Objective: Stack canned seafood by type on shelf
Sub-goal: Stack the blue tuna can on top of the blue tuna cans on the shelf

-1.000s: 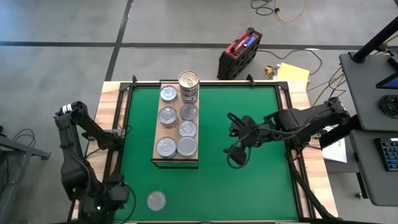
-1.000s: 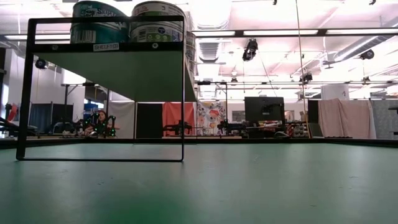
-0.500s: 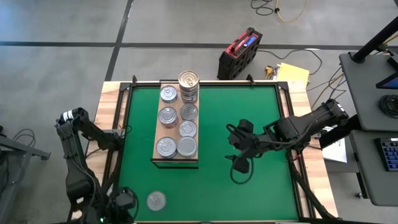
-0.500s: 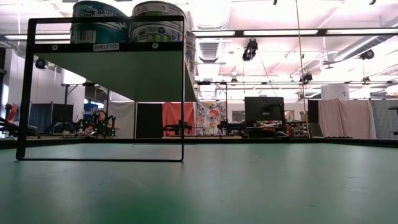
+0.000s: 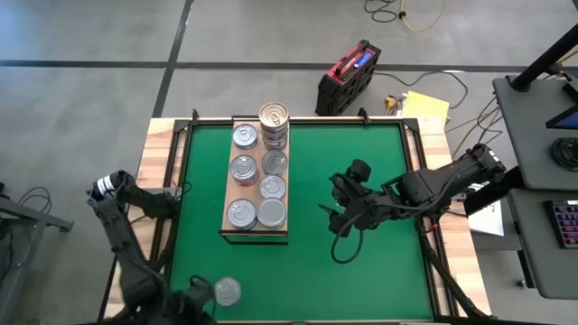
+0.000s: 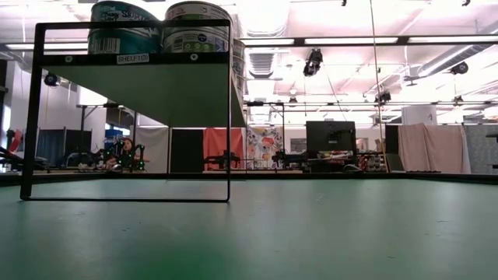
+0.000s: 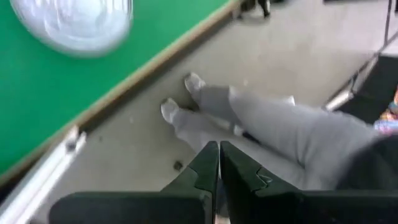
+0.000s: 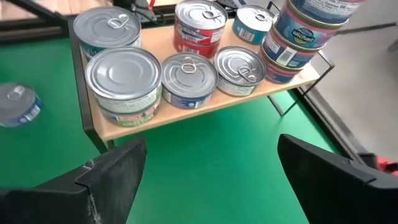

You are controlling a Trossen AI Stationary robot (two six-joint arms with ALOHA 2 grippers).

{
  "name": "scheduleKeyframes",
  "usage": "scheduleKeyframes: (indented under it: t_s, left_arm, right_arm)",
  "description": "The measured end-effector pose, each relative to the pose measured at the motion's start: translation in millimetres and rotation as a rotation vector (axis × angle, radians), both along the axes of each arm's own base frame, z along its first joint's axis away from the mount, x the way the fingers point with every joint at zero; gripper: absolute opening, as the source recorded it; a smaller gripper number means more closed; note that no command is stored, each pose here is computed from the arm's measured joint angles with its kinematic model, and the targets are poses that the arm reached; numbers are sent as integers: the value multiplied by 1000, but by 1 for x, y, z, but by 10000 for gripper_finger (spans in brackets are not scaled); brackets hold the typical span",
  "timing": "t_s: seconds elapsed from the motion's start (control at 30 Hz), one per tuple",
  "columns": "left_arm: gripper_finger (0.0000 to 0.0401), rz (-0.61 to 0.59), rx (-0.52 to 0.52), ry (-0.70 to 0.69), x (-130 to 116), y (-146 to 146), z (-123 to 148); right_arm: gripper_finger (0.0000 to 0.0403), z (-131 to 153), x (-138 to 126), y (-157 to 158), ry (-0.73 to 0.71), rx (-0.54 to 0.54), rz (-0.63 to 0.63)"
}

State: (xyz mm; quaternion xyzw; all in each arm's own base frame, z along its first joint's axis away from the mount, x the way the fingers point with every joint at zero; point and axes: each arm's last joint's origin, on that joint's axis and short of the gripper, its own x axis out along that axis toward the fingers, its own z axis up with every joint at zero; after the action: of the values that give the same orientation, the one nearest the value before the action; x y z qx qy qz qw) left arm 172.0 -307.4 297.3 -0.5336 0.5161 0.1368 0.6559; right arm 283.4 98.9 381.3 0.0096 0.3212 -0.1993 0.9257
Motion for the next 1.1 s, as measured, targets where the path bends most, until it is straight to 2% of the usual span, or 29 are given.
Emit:
scheduleKeyframes:
  t_s: [0.13,0.27,0.43,0.57,0.67,0.83,0.97,1.1]
  left_arm:
    - [0,18,64,26,12,14,-21]
    - [0,-15,44,86,16,28,-39]
    - [0,-51,-21,-14,24,36,-54]
    - [0,-186,41,-79,23,40,-64]
    - [0,-251,81,-101,24,42,-68]
    - [0,-203,26,-74,25,45,-64]
    - [0,-322,94,-165,22,49,-60]
    - [0,-319,141,-181,9,70,-70]
  right_arm:
    - [354,0,1,-1,11,-26,17]
    - [354,0,1,-3,1,-14,3]
    - [354,1,2,-3,-5,-12,2]
    - [354,1,2,-2,-5,-12,2]
    - [354,1,2,-2,-5,-12,3]
    - [354,1,2,-2,-15,4,-8]
    - [354,1,2,-2,-28,28,-27]
    - [354,1,2,-2,-32,30,-28]
